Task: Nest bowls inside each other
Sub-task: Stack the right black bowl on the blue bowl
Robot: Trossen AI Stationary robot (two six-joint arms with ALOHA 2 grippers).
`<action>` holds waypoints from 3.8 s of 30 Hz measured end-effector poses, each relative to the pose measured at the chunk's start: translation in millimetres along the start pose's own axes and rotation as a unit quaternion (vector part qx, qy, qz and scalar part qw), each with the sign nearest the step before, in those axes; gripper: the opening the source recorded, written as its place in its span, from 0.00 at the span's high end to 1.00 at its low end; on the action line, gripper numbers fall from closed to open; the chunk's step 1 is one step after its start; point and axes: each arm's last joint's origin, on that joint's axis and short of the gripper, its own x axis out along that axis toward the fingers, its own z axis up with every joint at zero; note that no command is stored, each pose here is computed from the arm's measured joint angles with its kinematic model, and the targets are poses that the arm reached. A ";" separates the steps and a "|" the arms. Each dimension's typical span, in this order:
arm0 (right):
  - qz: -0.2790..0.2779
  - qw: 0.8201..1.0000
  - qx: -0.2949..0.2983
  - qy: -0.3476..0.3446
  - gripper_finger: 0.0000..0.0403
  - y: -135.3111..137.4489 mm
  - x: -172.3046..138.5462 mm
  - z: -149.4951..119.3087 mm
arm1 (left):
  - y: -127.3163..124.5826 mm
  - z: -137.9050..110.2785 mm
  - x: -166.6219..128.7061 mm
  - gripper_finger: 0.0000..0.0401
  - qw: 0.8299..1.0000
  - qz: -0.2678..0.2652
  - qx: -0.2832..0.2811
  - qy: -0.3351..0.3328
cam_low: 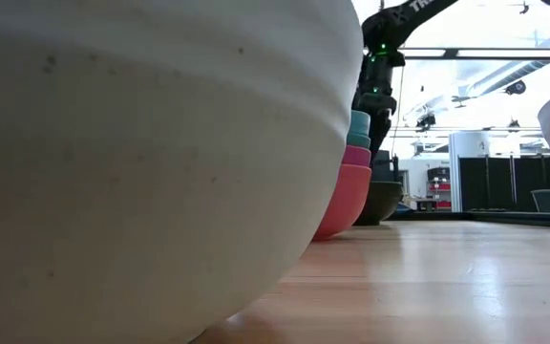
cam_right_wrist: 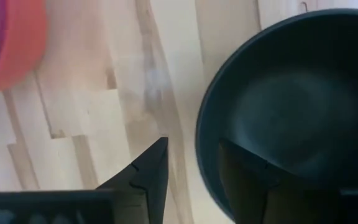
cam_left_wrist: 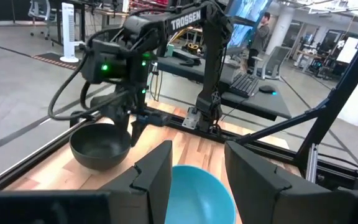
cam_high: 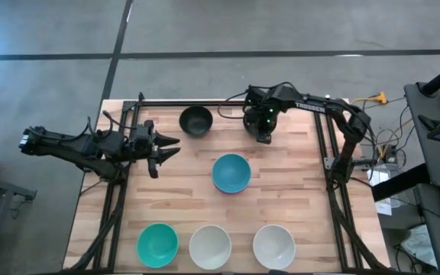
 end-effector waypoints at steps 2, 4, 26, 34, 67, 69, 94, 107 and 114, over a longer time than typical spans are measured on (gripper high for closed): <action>-0.001 1.000 0.005 0.004 0.68 -1.7 5.0 1.2 | 0.1 -0.3 0.1 0.67 1.000 0.000 0.001 0.001; 0.000 1.000 0.010 0.008 0.68 -2.6 10.2 2.7 | -0.1 -0.5 0.6 0.67 1.000 0.001 0.001 0.002; -0.034 0.998 0.031 0.039 0.96 -5.0 28.6 7.1 | -0.7 -1.6 2.4 0.67 1.000 0.000 0.002 0.005; -0.026 0.997 0.038 0.056 0.97 2.2 11.4 0.4 | -0.7 -1.6 2.4 0.67 1.000 0.001 0.003 0.005; -0.088 0.951 -0.247 -0.166 0.97 163.0 -191.5 -8.0 | -0.4 1.0 -0.8 0.67 1.000 -0.008 -0.004 0.000; -0.077 0.938 -0.295 -0.168 0.97 183.0 -190.5 -9.6 | 0.0 2.3 -3.0 0.67 1.000 -0.012 -0.006 -0.003; -0.071 0.864 -0.491 -0.081 0.97 268.7 -122.2 16.8 | 2.5 7.4 -12.1 0.67 1.000 -0.019 -0.013 -0.020; -0.054 0.894 -0.444 -0.006 0.97 276.0 -59.8 43.5 | 2.1 6.3 -10.5 0.67 1.000 -0.018 -0.011 -0.016; -0.053 0.905 -0.421 0.026 0.97 277.8 -32.1 51.1 | 2.1 6.3 -10.5 0.67 1.000 -0.019 -0.011 -0.016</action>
